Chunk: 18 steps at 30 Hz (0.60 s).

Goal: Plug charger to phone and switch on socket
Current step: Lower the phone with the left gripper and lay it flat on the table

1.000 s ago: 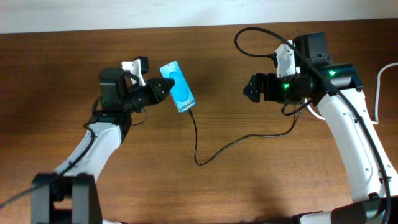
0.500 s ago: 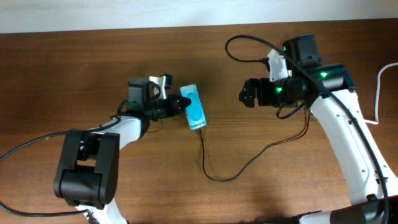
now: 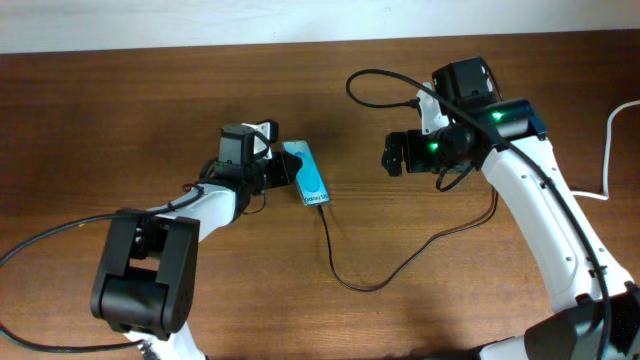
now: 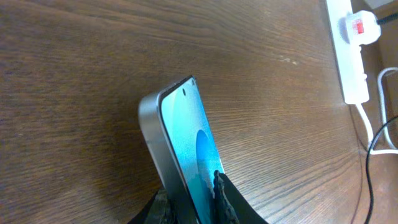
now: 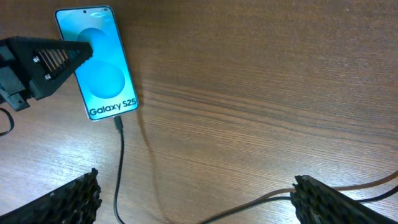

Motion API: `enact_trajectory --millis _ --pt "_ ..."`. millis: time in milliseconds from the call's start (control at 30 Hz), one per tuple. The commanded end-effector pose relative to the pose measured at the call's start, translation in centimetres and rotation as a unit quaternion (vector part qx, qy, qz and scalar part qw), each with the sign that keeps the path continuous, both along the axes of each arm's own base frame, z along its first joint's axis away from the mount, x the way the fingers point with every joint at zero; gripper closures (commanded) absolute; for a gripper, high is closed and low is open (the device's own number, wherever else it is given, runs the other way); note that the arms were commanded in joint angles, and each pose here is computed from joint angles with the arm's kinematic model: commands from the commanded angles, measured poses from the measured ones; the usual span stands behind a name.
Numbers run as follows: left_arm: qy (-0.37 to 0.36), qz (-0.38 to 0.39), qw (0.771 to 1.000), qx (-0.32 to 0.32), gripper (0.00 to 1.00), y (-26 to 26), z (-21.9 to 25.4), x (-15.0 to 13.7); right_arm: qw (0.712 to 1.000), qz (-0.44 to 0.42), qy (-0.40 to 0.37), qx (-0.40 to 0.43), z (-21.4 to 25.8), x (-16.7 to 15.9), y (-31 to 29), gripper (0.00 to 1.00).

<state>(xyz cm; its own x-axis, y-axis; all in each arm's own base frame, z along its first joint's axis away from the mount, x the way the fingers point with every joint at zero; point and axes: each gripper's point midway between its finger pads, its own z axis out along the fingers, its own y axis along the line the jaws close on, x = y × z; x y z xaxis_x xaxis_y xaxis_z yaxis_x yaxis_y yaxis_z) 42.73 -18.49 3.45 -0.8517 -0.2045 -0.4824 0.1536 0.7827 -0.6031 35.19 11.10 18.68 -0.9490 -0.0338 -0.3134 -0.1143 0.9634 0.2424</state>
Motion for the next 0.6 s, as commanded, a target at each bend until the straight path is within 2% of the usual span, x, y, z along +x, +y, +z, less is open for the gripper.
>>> enact_trajectory --millis 0,133,233,333,467,567 --pt "0.013 0.008 0.999 0.042 0.8 1.2 -2.1 -0.6 1.0 0.004 -0.005 -0.007 0.1 0.2 0.0 0.02" --pt "0.015 0.006 0.999 0.044 0.79 1.0 -2.3 -0.7 1.0 0.004 -0.005 -0.007 0.1 0.2 0.0 0.02" --pt "0.036 0.006 0.998 0.048 0.78 1.1 -5.0 -1.0 1.0 0.004 -0.005 -0.007 0.1 0.2 0.0 0.02" --pt "0.042 0.008 0.998 0.048 0.77 1.1 -5.6 -1.0 1.0 0.004 -0.005 -0.007 0.1 0.2 0.0 0.02" --pt "0.04 0.011 0.998 0.047 0.72 1.3 -5.6 -0.9 1.0 0.004 -0.005 -0.007 0.1 0.2 0.0 0.02" --pt "0.04 0.012 0.998 0.047 0.61 1.4 -5.6 -0.8 1.0 0.004 -0.005 -0.007 0.1 0.2 0.0 0.02"
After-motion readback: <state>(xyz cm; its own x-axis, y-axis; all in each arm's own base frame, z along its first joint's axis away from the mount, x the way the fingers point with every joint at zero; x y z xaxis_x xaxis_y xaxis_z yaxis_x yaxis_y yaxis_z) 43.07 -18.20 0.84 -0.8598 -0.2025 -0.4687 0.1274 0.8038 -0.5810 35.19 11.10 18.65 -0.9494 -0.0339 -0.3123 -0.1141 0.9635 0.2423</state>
